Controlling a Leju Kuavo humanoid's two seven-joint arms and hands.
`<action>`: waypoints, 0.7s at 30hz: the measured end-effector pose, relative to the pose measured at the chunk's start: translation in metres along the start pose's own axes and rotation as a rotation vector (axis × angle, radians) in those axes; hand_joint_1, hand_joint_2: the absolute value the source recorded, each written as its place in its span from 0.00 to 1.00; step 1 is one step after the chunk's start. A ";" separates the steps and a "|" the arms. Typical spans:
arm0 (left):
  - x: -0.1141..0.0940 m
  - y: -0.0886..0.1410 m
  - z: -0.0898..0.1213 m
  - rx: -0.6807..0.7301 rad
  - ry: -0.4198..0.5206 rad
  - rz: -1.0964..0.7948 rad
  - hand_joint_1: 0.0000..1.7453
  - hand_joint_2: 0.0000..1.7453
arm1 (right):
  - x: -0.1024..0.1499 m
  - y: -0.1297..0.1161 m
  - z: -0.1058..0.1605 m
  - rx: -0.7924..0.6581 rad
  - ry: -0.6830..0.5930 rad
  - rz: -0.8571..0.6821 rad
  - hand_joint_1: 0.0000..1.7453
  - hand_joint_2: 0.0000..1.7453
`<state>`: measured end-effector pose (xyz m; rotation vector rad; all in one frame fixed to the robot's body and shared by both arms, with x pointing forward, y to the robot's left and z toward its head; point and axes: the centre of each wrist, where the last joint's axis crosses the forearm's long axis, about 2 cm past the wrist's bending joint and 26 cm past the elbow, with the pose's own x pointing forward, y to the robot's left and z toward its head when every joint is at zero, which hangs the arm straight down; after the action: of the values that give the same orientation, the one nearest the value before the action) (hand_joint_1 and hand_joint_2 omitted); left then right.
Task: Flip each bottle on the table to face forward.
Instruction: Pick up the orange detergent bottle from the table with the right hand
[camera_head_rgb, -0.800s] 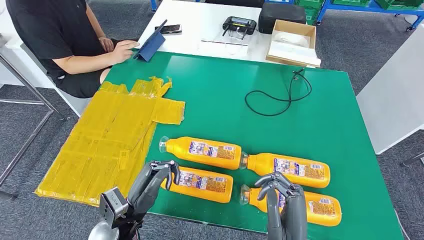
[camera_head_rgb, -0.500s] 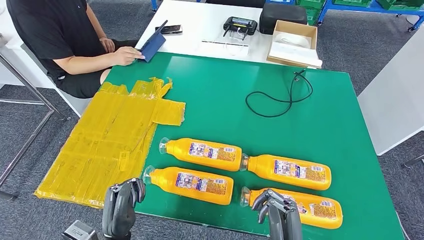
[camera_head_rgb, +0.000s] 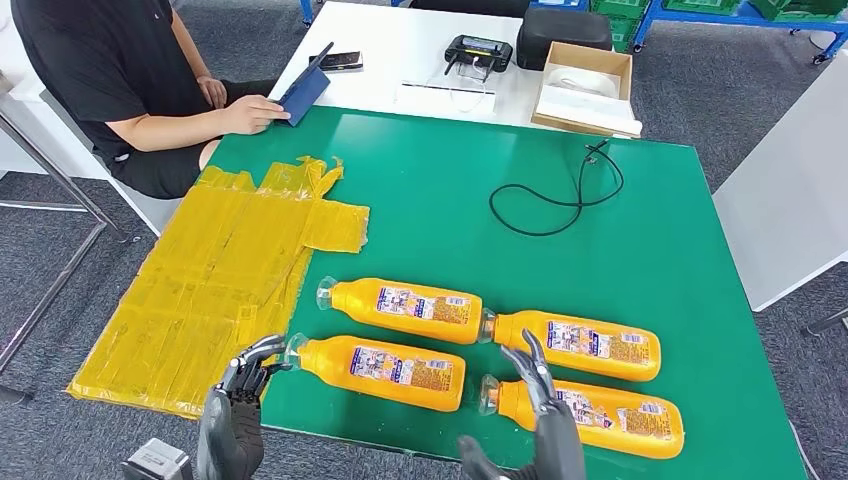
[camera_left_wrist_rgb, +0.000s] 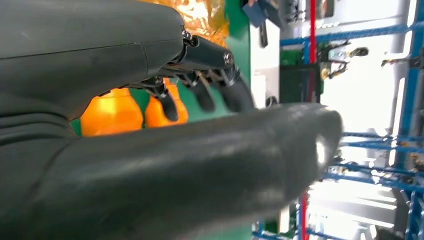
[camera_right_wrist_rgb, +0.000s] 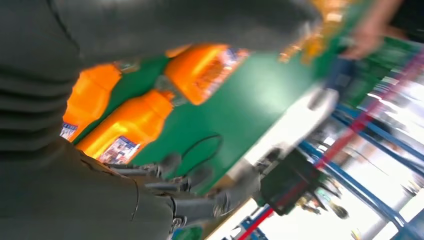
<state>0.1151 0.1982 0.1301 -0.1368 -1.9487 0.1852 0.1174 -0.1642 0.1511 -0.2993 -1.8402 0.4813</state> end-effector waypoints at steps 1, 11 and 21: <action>0.000 0.000 -0.001 -0.005 0.002 0.003 0.00 0.00 | -0.001 0.002 -0.003 0.013 0.004 0.030 0.00 1.00; 0.000 -0.002 -0.010 -0.050 0.015 0.027 0.00 0.00 | -0.010 0.025 -0.038 0.184 0.008 0.257 0.00 1.00; -0.001 -0.005 -0.016 -0.061 0.014 0.042 0.00 0.00 | -0.011 0.040 -0.057 0.299 -0.016 0.305 0.00 1.00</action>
<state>0.1306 0.1940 0.1364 -0.2188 -1.9391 0.1514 0.1738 -0.1237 0.1382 -0.3723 -1.7151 0.9614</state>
